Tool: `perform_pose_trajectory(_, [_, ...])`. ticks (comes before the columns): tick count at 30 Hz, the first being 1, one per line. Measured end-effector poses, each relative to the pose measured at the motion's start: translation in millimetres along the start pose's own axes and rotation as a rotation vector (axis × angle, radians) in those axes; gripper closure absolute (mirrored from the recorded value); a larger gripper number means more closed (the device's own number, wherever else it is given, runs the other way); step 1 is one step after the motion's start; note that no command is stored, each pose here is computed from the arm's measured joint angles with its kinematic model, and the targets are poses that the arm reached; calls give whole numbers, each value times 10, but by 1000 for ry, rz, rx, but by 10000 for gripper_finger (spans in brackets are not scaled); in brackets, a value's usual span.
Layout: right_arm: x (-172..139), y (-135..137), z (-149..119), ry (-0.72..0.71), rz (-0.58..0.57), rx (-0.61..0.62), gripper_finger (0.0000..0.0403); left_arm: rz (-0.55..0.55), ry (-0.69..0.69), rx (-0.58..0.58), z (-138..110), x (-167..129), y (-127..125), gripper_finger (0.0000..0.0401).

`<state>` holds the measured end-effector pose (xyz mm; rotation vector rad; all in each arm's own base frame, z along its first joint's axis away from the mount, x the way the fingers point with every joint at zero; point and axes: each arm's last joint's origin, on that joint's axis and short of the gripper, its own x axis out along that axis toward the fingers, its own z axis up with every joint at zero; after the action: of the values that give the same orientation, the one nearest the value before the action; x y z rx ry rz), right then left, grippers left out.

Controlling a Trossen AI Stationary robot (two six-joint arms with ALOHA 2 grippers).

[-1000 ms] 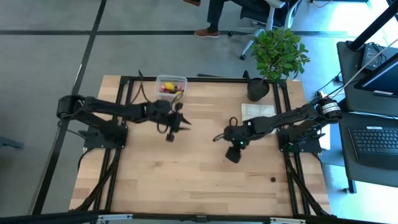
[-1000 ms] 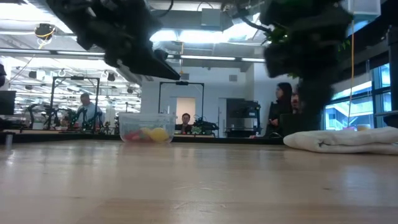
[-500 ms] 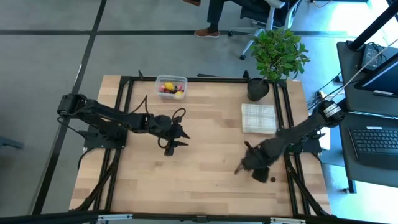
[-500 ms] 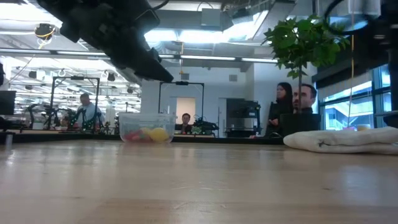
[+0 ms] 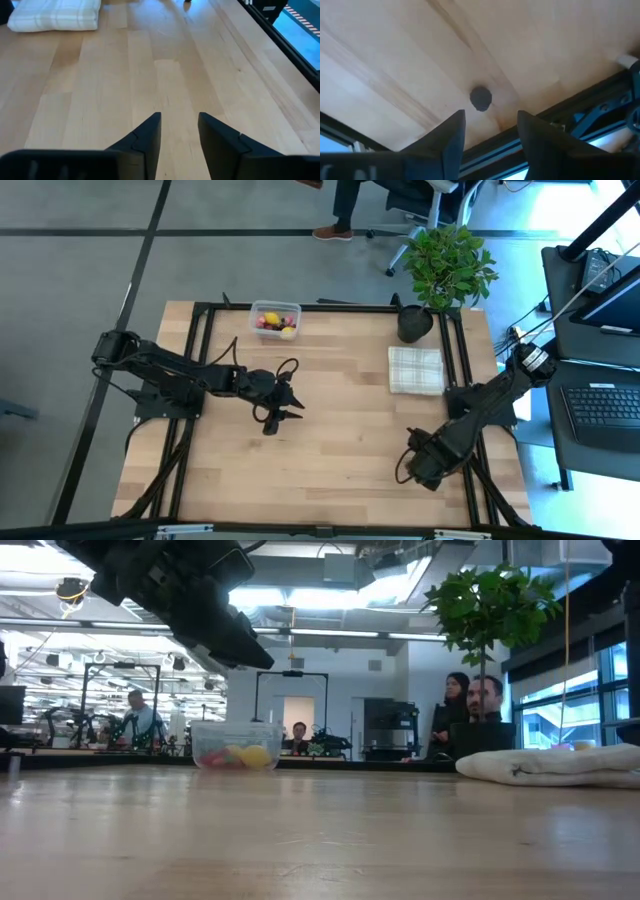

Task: Pick and placing Produce into tupperware
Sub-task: Put the blackberry into the transparent bin

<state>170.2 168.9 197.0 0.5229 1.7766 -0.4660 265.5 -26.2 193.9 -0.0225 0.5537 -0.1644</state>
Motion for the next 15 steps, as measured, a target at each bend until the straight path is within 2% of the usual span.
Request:
perform_pose_trajectory(7, [11,24,-43,-2,12,33,216,0,0,0,0,0,0,289])
perform_pose_trajectory(15, [12,53,-32,-32,37,28,152,0,0,0,0,0,1,302])
